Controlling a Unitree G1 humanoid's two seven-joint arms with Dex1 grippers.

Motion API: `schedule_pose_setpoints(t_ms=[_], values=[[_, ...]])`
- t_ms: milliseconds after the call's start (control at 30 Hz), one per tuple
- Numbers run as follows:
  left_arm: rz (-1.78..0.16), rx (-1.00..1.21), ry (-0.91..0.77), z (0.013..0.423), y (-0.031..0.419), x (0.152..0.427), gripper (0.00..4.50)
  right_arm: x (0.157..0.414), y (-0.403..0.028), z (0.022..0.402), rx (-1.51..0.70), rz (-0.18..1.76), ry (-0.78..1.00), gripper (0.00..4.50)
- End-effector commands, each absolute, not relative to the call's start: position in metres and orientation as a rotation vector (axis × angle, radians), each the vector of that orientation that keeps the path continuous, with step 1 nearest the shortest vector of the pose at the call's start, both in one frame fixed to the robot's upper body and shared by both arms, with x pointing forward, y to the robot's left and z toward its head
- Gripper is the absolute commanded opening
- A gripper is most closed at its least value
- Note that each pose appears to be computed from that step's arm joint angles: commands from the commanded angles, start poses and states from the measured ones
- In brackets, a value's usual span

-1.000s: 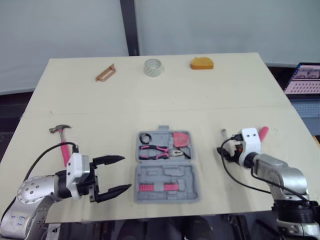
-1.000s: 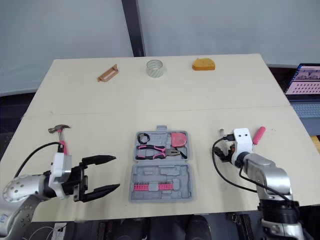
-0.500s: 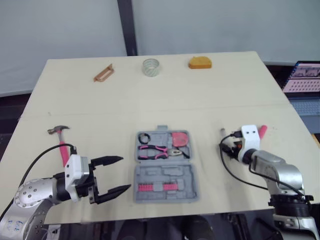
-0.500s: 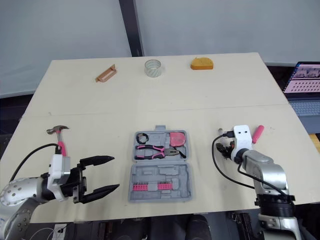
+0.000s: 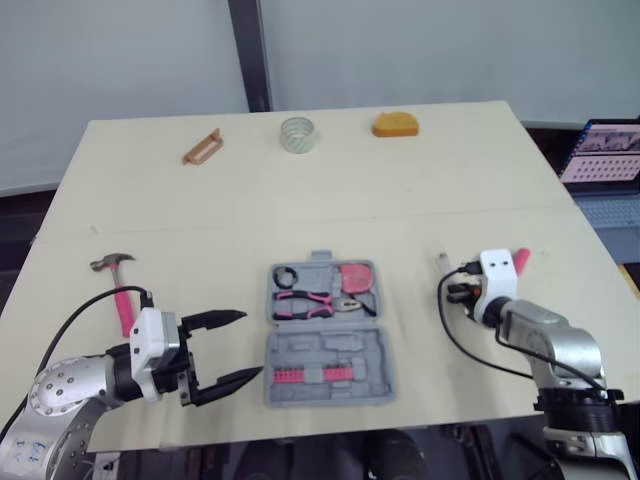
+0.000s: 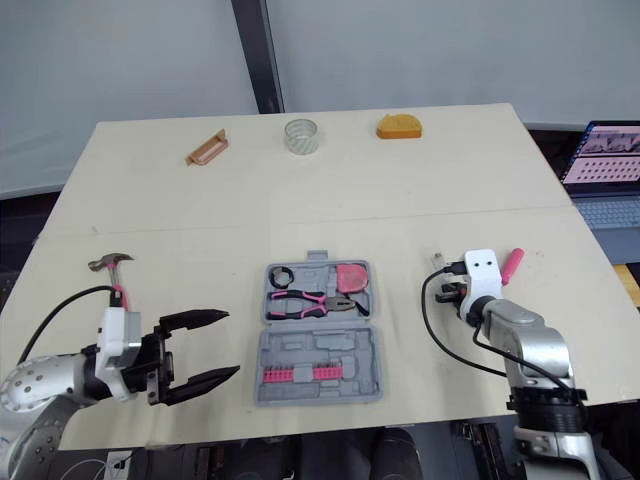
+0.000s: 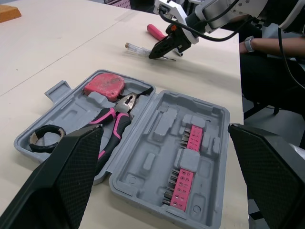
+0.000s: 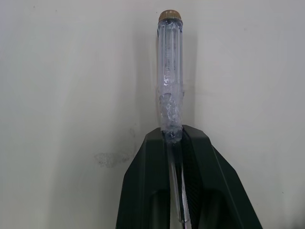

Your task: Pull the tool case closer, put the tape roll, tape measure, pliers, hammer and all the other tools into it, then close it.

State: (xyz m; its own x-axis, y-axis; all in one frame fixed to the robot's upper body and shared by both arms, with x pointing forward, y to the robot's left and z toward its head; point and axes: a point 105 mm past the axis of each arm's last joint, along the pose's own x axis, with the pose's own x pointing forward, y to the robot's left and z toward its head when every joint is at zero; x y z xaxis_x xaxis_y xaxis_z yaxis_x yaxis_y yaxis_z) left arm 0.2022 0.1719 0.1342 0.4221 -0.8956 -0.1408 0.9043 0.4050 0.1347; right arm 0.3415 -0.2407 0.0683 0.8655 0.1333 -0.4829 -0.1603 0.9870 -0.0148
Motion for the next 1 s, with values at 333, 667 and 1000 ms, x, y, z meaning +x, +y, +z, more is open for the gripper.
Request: schedule_pose_setpoints(t_ms=[333, 667, 1000], values=[[-1.102, 0.219, 0.039, 0.138, 0.181, 0.202, 4.5, 0.318, -0.197, 0.112, -0.242, 0.533, 0.427, 0.02], [-1.066, 0.218, 0.04, 0.135, 0.186, 0.202, 4.5, 0.287, -0.15, 0.134, -0.315, 0.889, 0.397, 0.02], [-1.021, 0.209, 0.087, 0.13, 0.197, 0.19, 4.5, 0.271, -0.111, 0.137, -0.442, 1.049, 0.43, 0.02]])
